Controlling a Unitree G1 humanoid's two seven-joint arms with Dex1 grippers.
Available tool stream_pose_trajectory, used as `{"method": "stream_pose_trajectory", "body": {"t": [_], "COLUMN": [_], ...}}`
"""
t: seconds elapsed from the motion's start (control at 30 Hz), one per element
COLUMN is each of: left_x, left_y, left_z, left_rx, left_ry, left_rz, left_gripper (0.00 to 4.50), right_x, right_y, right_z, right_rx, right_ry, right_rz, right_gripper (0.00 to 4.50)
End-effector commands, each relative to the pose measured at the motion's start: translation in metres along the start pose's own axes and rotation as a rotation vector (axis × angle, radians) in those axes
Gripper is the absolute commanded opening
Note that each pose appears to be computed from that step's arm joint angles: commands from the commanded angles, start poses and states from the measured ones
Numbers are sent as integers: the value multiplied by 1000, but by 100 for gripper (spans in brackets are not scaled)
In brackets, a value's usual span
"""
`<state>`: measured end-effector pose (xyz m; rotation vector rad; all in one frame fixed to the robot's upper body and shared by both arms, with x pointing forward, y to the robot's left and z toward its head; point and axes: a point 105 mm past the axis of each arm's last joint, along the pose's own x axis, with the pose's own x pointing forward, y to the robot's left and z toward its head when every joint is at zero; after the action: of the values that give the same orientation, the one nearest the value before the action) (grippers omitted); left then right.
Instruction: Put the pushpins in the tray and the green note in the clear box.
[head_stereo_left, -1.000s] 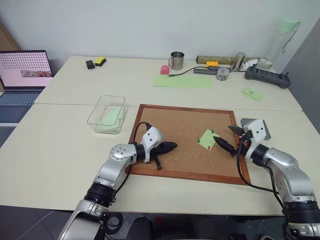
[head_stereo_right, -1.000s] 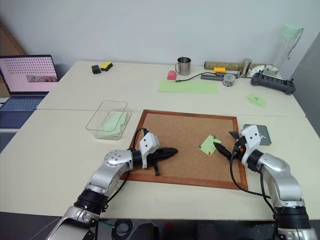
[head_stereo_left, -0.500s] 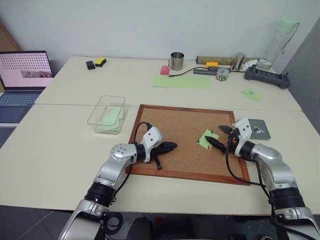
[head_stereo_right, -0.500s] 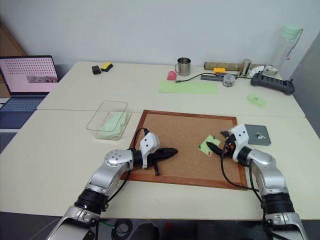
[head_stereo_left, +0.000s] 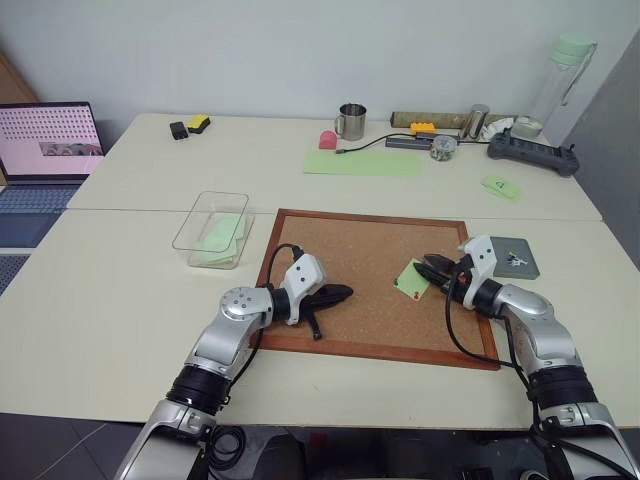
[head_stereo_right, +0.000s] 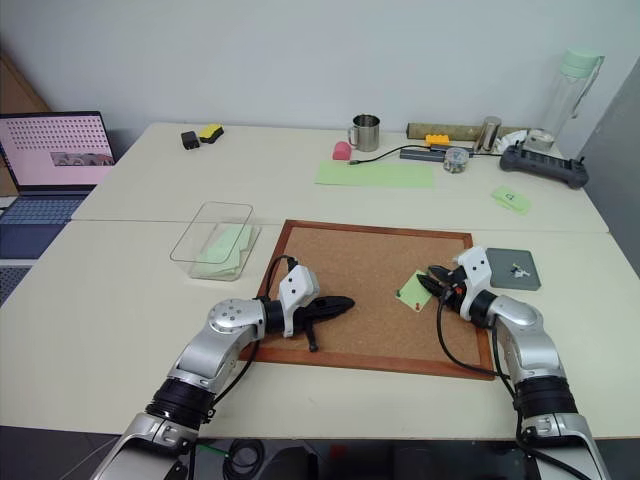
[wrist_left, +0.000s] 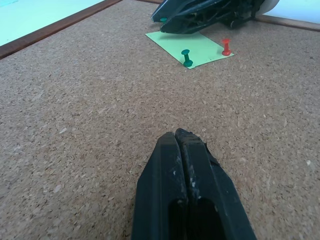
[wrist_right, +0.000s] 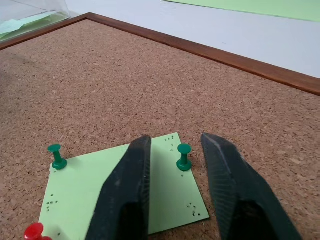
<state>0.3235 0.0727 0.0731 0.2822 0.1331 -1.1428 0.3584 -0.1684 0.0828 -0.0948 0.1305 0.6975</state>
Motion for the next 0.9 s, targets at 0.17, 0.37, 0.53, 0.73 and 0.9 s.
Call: {"method": "stream_pose_trajectory", "body": {"t": [0.17,0.37,0.53,0.73,0.9], "left_x": [-6,-8,-12,-15,-15], "left_y": [2,1,1,0,-1], "left_z": [-10,-15,-19,-21,-22], "left_rx": [-11,-25,-32,-32,-34], "left_ry": [36,53,69,79,82], "left_rz": [15,21,20,16,7], "left_gripper": [0,0,0,0,0], "right_x": [1,-2,-5,-10,-14], "right_y": [-1,2,5,0,1], "right_z": [16,38,44,52,52], "right_rx": [-54,-23,-13,-7,-13], "right_ry": [-41,-134,-170,-209,-211], "right_rz": [18,45,46,9,3], "right_gripper": [2,2,2,2,2]}}
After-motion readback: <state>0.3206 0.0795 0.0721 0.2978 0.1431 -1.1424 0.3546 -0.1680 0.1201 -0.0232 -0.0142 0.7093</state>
